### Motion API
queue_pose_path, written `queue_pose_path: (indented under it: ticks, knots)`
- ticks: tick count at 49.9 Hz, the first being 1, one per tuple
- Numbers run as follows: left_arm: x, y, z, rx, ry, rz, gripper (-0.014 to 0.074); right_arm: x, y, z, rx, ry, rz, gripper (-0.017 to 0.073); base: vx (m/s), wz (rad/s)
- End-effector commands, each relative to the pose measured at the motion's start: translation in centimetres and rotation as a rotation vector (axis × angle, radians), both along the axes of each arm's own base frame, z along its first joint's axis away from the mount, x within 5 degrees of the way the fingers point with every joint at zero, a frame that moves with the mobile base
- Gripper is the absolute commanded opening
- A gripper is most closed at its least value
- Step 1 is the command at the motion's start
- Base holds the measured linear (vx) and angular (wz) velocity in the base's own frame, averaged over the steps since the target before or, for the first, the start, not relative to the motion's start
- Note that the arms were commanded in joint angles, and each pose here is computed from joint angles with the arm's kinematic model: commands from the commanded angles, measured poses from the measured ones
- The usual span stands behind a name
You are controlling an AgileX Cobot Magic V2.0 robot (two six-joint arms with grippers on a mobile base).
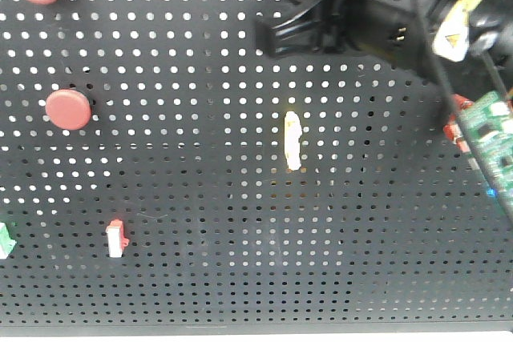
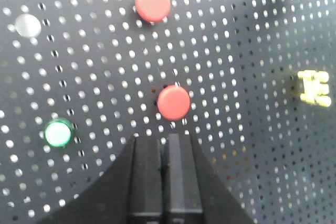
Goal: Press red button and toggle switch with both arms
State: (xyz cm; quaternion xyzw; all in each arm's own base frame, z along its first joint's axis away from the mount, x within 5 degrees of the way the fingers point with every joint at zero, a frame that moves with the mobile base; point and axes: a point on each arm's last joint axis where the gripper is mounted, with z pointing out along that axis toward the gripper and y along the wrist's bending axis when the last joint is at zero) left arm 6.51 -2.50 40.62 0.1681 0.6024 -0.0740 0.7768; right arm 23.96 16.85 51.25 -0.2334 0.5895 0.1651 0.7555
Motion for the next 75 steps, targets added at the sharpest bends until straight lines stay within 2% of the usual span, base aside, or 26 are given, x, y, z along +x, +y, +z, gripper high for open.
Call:
queue_pose_path:
  ticks: [1, 11, 18, 24, 32, 40, 52, 75]
  knots:
    - [-0.3, 0.1, 1.5, -0.056, -0.092, -0.012, 0.0002, -1.3, -2.4, 2.7, 0.046, -0.101, -0.042, 0.0000, 0.00, 0.00]
    - [-0.3, 0.1, 1.6, -0.061, -0.104, -0.012, 0.0002, -1.6, -2.7, 2.9, 0.010, -0.118, -0.061, 0.0000, 0.00, 0.00]
    - [-0.3, 0.1, 1.7, -0.064, -0.114, -0.012, 0.0002, -2.6, -3.3, 3.6, 0.025, -0.143, -0.062, 0.0000, 0.00, 0.00]
    - [-0.3, 0.1, 1.7, -0.063, -0.111, -0.012, 0.0002, -4.5, -4.7, 4.6, 0.053, -0.154, -0.073, 0.0000, 0.00, 0.00]
    - [-0.2, 0.0, 1.6, -0.061, -0.105, -0.012, 0.0002, -6.5, -6.9, 4.7, 0.015, -0.055, -0.147, 0.0000, 0.00, 0.00]
    - [-0.1, 0.0, 1.6, -0.060, -0.102, -0.012, 0.0002, -7.8, -7.8, 2.1, -0.033, -0.007, -0.158, 0.0000, 0.00, 0.00]
    - [-0.1, 0.0, 1.6, -0.059, -0.100, -0.012, 0.0002, -8.0, -7.3, -2.3, -0.062, 0.000, -0.102, 0.0000, 0.00, 0.00]
    - [-0.1, 0.0, 1.6, -0.060, -0.101, -0.012, 0.0002, -7.0, -6.7, -6.2, -0.135, 0.107, -0.104, 0.0000, 0.00, 0.00]
